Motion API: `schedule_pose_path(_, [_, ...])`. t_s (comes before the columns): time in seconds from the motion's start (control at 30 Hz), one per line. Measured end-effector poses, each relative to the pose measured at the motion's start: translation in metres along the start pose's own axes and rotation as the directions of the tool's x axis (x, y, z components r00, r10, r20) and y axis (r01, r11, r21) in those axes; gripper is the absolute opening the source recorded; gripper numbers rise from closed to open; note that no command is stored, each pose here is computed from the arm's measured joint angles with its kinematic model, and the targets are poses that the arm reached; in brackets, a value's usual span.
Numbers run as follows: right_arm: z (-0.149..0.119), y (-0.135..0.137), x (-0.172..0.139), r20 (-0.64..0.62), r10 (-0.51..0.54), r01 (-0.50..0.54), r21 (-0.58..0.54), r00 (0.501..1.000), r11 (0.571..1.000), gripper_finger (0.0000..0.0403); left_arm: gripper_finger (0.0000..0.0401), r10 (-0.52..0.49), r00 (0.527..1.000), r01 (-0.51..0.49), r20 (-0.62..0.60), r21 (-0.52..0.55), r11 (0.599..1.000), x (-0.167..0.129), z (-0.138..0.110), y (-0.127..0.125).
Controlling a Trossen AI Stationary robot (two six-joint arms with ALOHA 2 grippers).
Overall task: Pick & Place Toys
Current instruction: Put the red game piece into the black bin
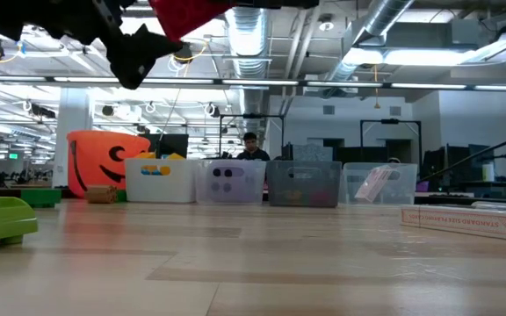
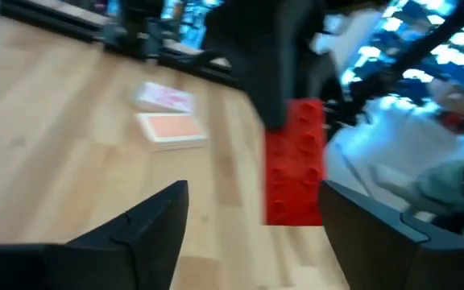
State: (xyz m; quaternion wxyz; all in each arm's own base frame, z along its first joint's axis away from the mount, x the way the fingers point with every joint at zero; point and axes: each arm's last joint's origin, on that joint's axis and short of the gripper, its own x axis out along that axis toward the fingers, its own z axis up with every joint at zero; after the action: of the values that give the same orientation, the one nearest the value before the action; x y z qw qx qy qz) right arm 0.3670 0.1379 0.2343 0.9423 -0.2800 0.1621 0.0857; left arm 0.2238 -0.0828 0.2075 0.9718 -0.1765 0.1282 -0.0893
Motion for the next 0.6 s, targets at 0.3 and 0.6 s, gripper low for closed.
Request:
schedule_pose_path(0.3, [-0.009, -0.013, -0.006, -0.192, -0.25, 0.263, 0.049, 0.949, 0.963, 0.0113, 0.0272, 0.151, 0.979, -0.156, 0.135, 0.031, 0.987, -0.046, 0.038, 0.019])
schedule_pose_path(0.6, [-0.034, -0.053, -0.016, -0.416, -0.415, 0.533, 0.22, 0.809, 0.817, 0.0113, 0.0268, 0.307, 0.915, -0.36, 0.261, 0.189, 0.914, -0.064, 0.053, 0.029])
